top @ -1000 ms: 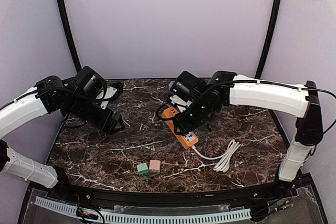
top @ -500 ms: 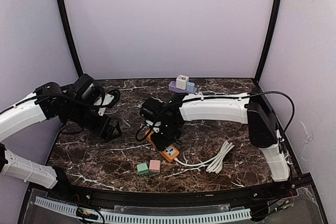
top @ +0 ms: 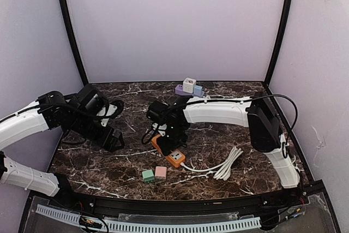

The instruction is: Insert the plug

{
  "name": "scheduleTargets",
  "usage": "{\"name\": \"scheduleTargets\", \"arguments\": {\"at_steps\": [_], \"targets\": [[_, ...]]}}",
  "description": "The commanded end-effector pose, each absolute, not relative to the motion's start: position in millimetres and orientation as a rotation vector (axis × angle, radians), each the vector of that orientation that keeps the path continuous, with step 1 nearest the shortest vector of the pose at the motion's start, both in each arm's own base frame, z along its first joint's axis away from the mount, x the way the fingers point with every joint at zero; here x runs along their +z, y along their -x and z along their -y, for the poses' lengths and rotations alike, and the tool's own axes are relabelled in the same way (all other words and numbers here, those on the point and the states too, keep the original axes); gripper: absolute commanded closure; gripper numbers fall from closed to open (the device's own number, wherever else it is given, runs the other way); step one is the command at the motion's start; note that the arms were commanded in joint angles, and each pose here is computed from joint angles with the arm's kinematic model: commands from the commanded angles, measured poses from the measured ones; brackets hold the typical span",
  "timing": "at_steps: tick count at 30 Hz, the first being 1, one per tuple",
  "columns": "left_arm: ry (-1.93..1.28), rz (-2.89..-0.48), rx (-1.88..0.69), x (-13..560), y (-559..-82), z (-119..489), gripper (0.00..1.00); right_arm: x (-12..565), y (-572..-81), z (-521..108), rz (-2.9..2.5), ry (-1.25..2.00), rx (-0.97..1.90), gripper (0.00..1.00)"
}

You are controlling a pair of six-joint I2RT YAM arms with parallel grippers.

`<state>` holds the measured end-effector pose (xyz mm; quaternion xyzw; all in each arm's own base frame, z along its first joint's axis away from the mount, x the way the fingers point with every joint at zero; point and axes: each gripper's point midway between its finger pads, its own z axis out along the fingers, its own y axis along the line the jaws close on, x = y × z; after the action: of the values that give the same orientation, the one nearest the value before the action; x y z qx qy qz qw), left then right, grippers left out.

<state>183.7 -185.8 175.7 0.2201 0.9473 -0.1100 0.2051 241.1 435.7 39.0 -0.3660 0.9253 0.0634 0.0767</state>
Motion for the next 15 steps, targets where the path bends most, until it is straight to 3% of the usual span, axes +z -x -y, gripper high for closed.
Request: {"name": "scheduleTargets", "arguments": {"at_steps": [1, 7, 15], "targets": [[-0.590, -2.664, -0.306, 169.8, -181.0, 182.4, 0.15, 29.5, -247.8, -441.2, -2.765, 1.104, 0.210, 0.66], [-0.580, -2.679, -0.305, 165.1, -181.8, 184.0, 0.15, 41.3, -252.8, -444.6, -2.733, 1.105, 0.231, 0.42], [-0.576, -2.693, -0.286, 159.9, -184.7, 185.7, 0.15, 58.2, -260.2, -449.3, -2.693, 1.117, 0.267, 0.29]]}}
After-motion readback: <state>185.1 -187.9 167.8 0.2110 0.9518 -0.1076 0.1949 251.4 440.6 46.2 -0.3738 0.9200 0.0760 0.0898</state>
